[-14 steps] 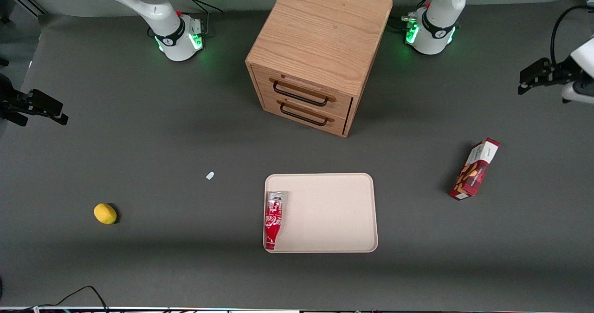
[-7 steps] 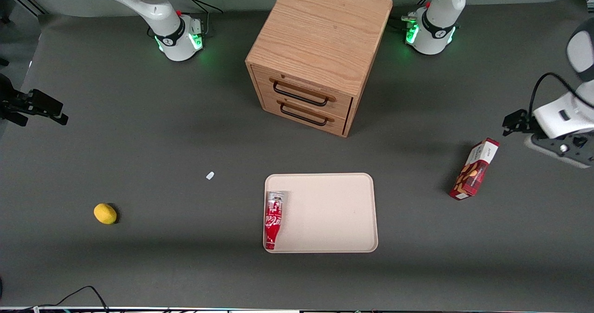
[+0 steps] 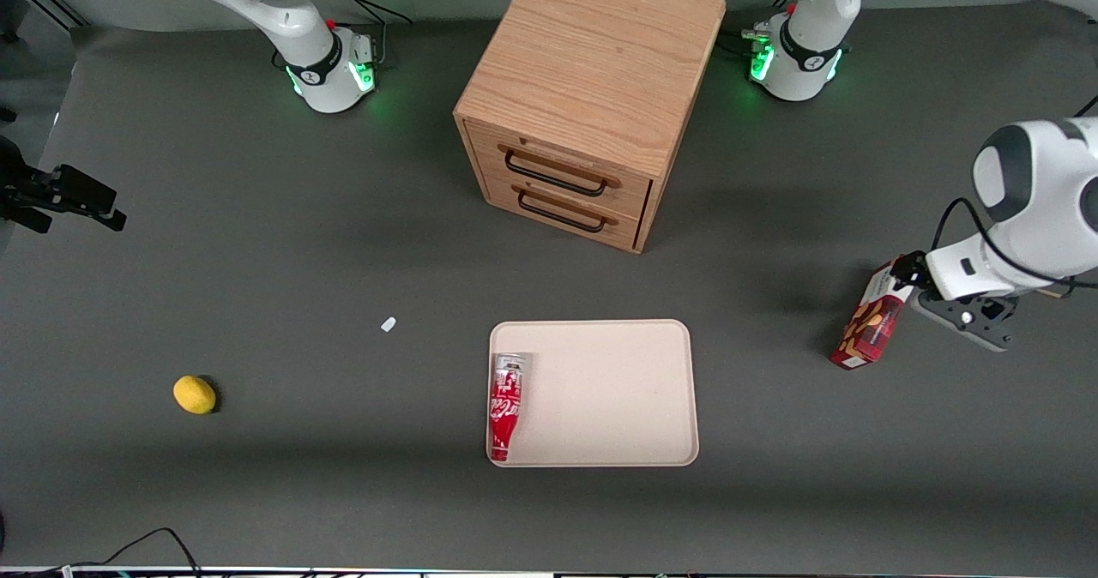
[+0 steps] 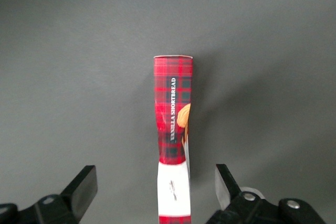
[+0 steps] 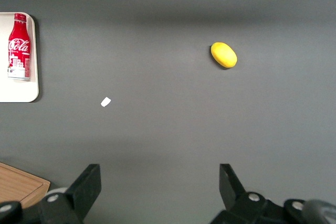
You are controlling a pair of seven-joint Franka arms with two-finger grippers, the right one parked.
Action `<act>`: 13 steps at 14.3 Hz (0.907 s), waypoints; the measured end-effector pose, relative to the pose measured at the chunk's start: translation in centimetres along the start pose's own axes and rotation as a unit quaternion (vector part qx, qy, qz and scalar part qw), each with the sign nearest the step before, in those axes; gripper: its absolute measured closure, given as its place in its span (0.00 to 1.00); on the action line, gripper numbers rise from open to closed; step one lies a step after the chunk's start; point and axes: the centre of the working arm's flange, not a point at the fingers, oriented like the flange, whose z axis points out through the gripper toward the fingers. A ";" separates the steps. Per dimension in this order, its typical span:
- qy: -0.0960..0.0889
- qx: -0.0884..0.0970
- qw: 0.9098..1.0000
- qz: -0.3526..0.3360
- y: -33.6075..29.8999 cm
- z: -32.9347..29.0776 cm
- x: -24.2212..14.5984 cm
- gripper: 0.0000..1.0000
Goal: Place red cookie box on tray
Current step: 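Lower the open left gripper over the red plaid cookie box, then close the left gripper on the cookie box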
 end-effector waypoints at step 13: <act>0.026 0.000 1.000 0.005 1.4 9.7 -0.4 0.02</act>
